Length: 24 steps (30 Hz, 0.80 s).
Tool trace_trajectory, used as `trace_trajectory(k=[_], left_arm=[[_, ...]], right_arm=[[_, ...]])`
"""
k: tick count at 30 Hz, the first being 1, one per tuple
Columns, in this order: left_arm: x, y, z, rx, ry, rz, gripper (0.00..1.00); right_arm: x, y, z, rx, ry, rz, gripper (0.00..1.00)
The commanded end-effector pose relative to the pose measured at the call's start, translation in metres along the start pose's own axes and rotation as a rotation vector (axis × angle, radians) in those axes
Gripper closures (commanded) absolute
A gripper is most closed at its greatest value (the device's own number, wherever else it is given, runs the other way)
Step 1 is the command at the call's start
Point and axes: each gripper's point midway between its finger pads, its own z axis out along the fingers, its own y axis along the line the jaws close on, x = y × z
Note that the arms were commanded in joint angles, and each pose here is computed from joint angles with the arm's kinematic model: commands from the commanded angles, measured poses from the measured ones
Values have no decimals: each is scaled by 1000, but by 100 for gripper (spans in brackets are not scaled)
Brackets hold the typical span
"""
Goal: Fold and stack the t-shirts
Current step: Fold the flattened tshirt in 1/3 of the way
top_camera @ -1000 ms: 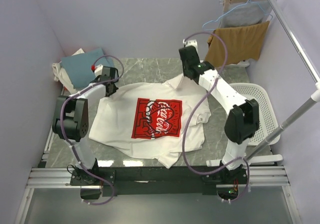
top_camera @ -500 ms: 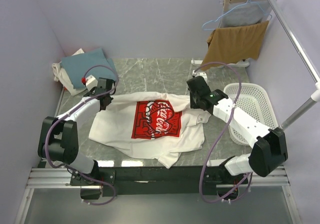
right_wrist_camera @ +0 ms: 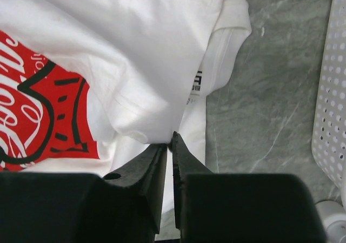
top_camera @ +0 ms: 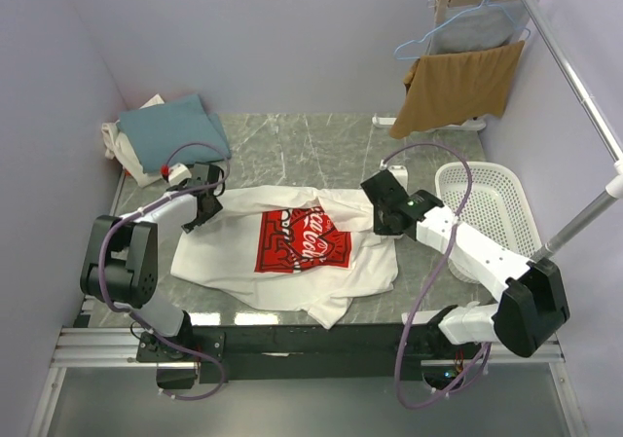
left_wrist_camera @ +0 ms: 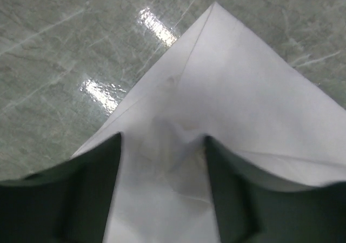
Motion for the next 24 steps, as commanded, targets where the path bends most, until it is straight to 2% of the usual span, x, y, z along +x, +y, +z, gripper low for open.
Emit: trace_trajectory(k=[1, 2, 5, 11, 16, 19, 20, 22, 24], left_arm=[[-12, -9, -11, 81, -32, -18, 21], [-17, -12, -15, 99, -51, -25, 16], [-26, -17, -20, 130, -78, -40, 13], [-37, -32, -19, 163, -95, -42, 12], [-27, -37, -12, 161, -51, -18, 17], [-24, -39, -12, 174, -38, -25, 23], [-27, -40, -16, 193, -47, -29, 29], [-27, -41, -19, 207, -47, -31, 34], [-29, -42, -20, 205, -41, -29, 40]], right_arm=[[-5, -9, -21, 1, -64, 49, 83], [-6, -11, -24, 6, -73, 53, 79], [-19, -12, -33, -13, -134, 71, 70], [-31, -8, -32, -16, -164, 47, 65], [-31, 1, -23, -35, -145, 30, 65], [-30, 3, -24, -49, -145, 33, 65], [-30, 4, -24, -55, -144, 31, 67], [-29, 3, -25, -59, -143, 38, 69], [-26, 4, -24, -62, -139, 35, 74]])
